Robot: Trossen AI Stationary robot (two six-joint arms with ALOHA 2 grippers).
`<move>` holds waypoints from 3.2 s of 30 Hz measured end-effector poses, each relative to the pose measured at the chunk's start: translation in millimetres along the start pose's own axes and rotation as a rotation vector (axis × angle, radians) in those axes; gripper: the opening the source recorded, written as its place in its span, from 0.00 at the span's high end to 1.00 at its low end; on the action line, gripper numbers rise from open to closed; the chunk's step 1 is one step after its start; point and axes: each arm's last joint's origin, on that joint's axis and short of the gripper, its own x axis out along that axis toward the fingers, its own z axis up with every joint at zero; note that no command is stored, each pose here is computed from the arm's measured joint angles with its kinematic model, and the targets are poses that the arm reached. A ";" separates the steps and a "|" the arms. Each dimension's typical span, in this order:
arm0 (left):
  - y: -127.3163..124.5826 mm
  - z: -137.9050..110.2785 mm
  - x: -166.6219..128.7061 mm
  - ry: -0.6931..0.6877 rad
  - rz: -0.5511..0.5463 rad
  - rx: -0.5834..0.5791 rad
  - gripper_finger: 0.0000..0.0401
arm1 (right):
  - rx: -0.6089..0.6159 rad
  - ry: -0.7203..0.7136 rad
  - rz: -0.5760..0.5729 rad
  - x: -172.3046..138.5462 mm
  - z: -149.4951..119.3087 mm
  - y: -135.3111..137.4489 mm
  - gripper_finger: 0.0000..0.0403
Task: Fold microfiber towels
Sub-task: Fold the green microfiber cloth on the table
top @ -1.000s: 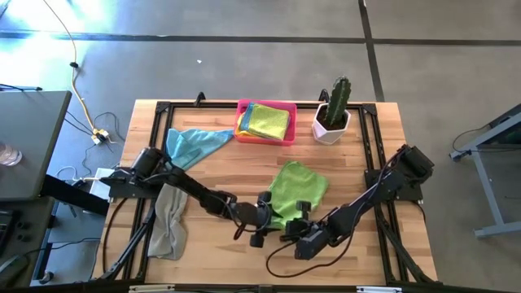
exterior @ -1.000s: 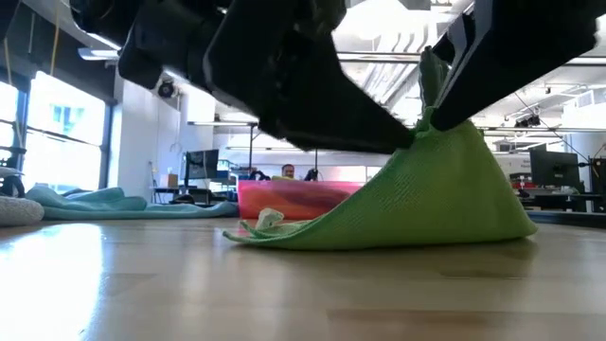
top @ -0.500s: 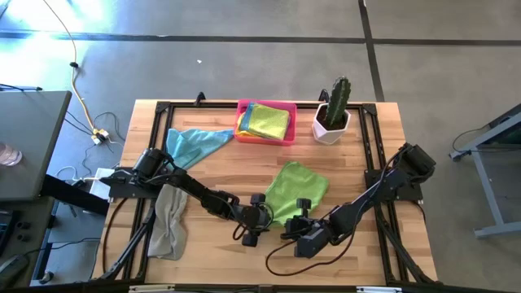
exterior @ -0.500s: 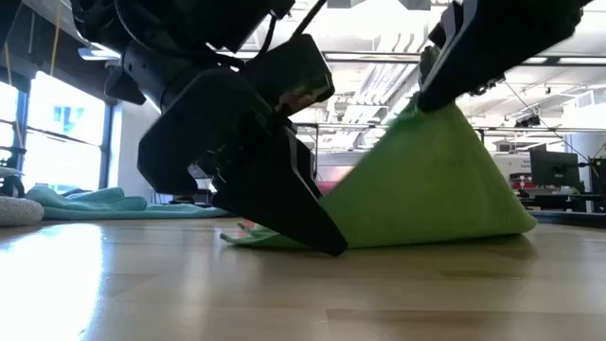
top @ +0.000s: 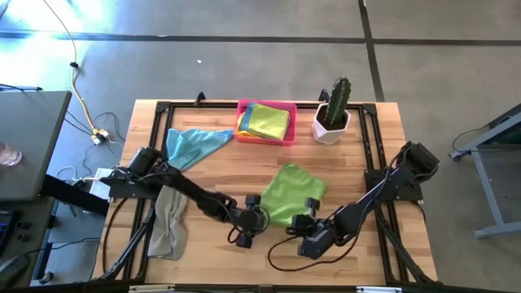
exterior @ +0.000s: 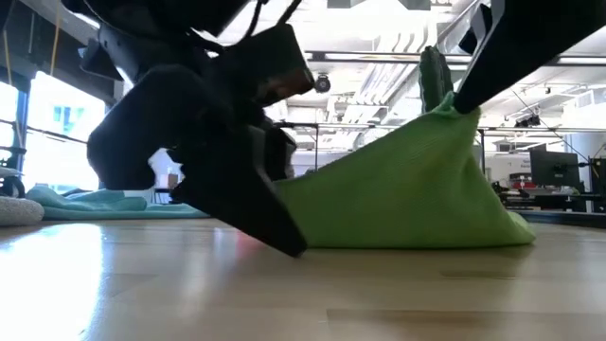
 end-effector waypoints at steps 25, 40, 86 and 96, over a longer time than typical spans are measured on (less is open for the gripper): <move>0.0 10.0 -19.3 0.077 -0.001 0.006 0.99 | 0.216 0.009 0.072 5.0 1.0 6.9 1.00; -18.2 40.5 -36.4 0.165 -0.115 0.021 0.99 | 0.373 0.109 0.169 17.4 -3.9 17.0 1.00; 175.0 45.9 -21.8 0.184 0.458 -0.025 0.98 | 0.138 0.429 -0.580 66.3 31.2 -182.9 1.00; 199.0 36.8 -16.5 0.199 0.505 -0.070 0.98 | 0.118 0.449 -0.551 76.8 41.4 -230.0 1.00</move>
